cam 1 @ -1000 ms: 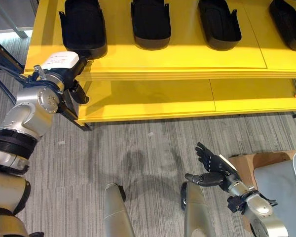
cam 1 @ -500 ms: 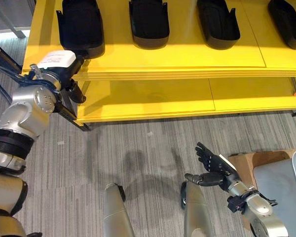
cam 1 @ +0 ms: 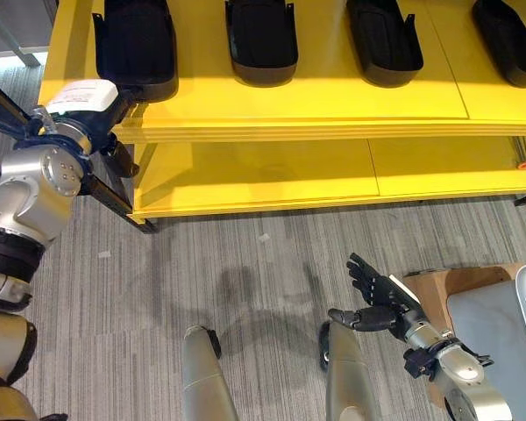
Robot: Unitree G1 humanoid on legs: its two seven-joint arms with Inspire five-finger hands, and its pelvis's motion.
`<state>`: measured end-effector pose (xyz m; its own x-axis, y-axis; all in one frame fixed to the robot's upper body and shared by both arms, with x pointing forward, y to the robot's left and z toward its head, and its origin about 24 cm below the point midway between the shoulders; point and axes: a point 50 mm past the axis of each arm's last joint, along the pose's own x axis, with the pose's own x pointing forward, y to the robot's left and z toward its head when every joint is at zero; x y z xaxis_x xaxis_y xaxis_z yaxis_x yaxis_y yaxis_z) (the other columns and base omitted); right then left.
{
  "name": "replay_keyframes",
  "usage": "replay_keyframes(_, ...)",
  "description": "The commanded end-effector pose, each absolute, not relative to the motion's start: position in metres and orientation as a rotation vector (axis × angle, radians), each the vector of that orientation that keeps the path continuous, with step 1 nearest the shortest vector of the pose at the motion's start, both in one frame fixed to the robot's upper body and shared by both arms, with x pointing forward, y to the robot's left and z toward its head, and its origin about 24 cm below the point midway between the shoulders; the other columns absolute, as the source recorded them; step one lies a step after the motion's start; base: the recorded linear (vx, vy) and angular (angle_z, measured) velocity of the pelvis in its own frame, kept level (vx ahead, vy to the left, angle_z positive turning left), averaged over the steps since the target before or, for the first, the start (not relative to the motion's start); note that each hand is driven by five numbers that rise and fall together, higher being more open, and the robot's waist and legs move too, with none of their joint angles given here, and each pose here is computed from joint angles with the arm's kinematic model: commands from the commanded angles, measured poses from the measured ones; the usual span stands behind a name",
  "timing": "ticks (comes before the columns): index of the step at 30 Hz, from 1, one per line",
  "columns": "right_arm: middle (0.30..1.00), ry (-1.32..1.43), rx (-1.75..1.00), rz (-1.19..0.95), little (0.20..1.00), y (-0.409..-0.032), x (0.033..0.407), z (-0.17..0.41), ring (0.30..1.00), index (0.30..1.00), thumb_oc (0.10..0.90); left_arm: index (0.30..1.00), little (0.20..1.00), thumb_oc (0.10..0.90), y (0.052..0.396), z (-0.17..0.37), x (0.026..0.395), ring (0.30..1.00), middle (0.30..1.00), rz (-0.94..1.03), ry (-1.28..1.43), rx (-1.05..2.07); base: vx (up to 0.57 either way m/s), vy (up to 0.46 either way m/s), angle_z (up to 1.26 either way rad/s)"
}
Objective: Move parts from the plastic box to the shelf.
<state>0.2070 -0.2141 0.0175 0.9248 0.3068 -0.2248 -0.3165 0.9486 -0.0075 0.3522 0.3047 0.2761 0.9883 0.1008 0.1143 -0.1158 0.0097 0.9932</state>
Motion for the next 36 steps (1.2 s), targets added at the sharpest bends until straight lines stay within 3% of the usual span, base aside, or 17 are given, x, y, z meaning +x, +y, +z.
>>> replay_keyframes(1, 1.0, 0.103, -0.069, 0.338, 1.0, -0.224, 0.21, 0.04, 1.0, 1.0, 0.9, 1.0, 1.0, 0.9, 0.308, 0.366, 0.328, 1.0, 1.0, 0.463, -0.29, 1.549, 0.0, 0.0, 0.0)
replay_keyframes(36, 1.0, 0.108, -0.068, 0.327, 1.0, -0.226, 0.209, 0.039, 1.0, 1.0, 0.9, 1.0, 1.0, 0.9, 0.293, 0.376, 0.333, 1.0, 1.0, 0.475, -0.373, 1.542, 0.0, 0.0, 0.0)
